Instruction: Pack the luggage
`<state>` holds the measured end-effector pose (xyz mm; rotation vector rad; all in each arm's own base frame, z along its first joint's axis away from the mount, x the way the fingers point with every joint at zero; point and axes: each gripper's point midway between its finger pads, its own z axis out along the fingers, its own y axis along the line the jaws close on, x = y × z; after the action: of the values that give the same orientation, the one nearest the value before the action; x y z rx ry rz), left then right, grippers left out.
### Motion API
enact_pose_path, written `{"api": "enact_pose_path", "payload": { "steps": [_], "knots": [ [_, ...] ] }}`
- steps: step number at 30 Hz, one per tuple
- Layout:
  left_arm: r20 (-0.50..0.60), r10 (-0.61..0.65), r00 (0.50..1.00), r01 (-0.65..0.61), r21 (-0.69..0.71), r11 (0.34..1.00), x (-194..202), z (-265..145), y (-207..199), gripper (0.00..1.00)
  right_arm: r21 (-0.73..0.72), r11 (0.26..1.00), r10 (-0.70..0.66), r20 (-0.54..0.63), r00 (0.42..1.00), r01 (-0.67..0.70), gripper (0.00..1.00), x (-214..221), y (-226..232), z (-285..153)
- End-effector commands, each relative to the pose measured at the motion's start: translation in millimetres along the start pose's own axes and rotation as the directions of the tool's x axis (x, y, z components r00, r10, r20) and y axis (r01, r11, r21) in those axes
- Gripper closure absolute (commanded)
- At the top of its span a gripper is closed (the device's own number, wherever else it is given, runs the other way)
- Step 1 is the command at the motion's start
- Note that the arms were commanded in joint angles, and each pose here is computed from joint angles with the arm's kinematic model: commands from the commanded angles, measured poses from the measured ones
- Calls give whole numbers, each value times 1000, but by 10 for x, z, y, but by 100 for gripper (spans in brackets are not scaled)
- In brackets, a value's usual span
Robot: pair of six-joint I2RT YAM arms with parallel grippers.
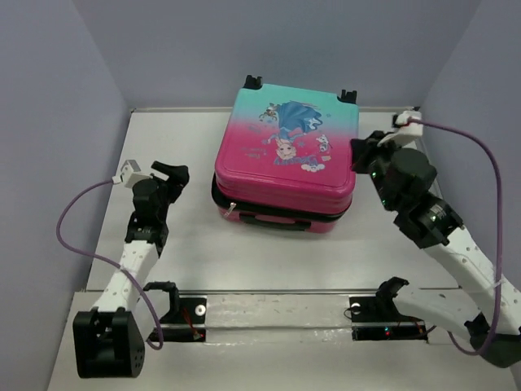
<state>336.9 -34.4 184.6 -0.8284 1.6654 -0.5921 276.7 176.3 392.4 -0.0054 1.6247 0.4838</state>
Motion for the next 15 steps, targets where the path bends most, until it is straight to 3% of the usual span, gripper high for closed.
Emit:
{"api": "enact_pose_path", "payload": {
  "steps": [1, 5, 10, 14, 15],
  "knots": [
    [-52, -70, 996, 72, 38, 997, -124, 312, -80, 12, 458, 887, -22, -85, 996, 59, 93, 71, -1561, 225],
    [-172, -71, 983, 79, 39, 996, 220, 476, -5, 13, 567, 823, 105, -129, 986, -13, 93, 457, -2280, 388],
    [-236, 18, 972, -7, 49, 999, 628, 413, -54, 14, 513, 856, 206, -217, 954, -68, 93, 957, -2424, 870],
    [-288, 43, 957, -36, 30, 999, 920, 379, 41, 13, 352, 926, 250, -307, 918, -134, 93, 1211, -2202, 1236],
    [-312, 44, 949, -39, 22, 999, 1016, 376, 95, 13, 217, 961, 238, -325, 916, -172, 93, 1211, -1987, 1357]
  ]
}}
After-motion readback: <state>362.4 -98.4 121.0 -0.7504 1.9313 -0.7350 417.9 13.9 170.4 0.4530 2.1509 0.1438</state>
